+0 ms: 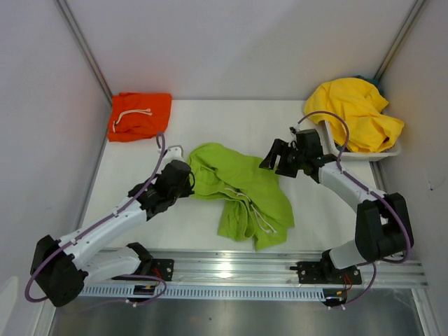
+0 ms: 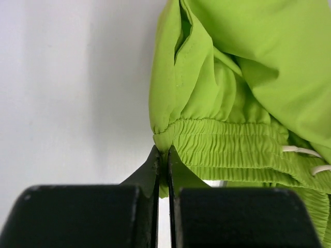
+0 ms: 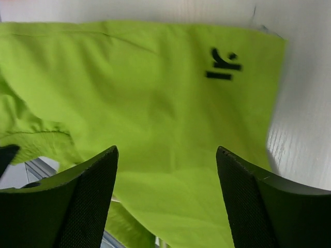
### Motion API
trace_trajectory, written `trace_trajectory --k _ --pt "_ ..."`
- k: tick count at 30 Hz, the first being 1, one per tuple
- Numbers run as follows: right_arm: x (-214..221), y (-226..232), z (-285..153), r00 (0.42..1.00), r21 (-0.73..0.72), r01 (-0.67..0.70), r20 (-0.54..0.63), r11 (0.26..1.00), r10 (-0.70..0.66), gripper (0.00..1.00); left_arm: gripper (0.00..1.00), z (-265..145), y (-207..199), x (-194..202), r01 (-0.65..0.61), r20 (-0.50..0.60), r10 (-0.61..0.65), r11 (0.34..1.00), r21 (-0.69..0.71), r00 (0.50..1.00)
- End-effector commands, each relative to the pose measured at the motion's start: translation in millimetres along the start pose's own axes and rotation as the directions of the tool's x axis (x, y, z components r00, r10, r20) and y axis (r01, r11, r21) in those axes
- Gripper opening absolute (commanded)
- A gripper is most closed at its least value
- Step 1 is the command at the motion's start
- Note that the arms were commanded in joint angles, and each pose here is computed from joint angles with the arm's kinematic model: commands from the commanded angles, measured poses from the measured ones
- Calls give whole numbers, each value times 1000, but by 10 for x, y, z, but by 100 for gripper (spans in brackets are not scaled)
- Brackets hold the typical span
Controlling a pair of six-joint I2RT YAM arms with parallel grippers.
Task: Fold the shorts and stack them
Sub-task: Flatten the shorts out
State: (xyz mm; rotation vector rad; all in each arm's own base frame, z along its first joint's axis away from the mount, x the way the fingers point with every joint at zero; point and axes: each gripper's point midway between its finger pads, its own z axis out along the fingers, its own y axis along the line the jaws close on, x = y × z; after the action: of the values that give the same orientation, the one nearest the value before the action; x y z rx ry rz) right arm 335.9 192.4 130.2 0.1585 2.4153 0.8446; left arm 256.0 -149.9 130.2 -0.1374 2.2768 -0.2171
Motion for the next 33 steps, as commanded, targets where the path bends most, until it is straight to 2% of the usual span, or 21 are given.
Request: trace_trajectory --k 1,6,9,13,14,17,18,19,21,22,23,25,26,28,29,33 --pt "42 31 180 997 -67 62 -47 996 -65 78 0 -167 324 -163 11 46 -5 992 -128 999" --pt "190 -27 502 989 -49 90 -116 995 -95 79 0 -171 353 -263 15 52 -7 989 -146 999" --pt "140 42 628 989 -81 102 -100 992 -109 78 0 -164 269 -286 13 44 -8 994 -113 999" --pt "87 132 751 986 -120 115 -105 986 -128 67 0 -151 270 -270 -1 31 5 993 -118 1000" --pt "98 142 773 985 -123 116 -116 986 -130 63 0 -153 267 -276 0 32 4 993 -117 999" --pt "41 251 784 983 -159 141 -94 977 -157 25 0 -128 270 -239 -1 25 4 993 -119 1000" --pt "25 300 749 983 -172 154 -74 973 -169 7 0 -125 269 -237 -1 22 3 993 -121 1000" --pt "39 368 639 980 -182 186 -40 966 -196 2 0 -113 277 -225 -2 18 5 992 -125 1000" --pt "30 496 507 967 -191 255 29 948 -254 0 0 -100 293 -215 -1 17 3 990 -138 1000" --pt "253 593 468 952 -220 304 28 927 -305 0 0 -96 302 -206 -1 15 3 990 -143 1000" --pt "274 797 281 920 -253 392 94 884 -381 0 0 -87 314 -200 2 15 1 989 -148 1000" --pt "538 943 166 869 -246 494 125 834 -478 0 0 -75 327 -200 8 18 -5 987 -160 1000" --pt "1015 1032 129 814 -285 573 91 768 -573 0 0 -59 332 -197 7 17 -5 986 -166 1000" --pt "1306 1110 2 762 -261 643 120 720 -636 0 0 -45 344 -205 9 21 -6 984 -178 1000" --pt "1734 1107 -53 721 -302 675 78 673 -688 0 0 -25 354 -195 7 19 -4 982 -187 1000" --pt "2367 903 -108 660 -258 724 -10 640 -751 2 0 19 409 -189 11 22 -6 974 -226 1000"
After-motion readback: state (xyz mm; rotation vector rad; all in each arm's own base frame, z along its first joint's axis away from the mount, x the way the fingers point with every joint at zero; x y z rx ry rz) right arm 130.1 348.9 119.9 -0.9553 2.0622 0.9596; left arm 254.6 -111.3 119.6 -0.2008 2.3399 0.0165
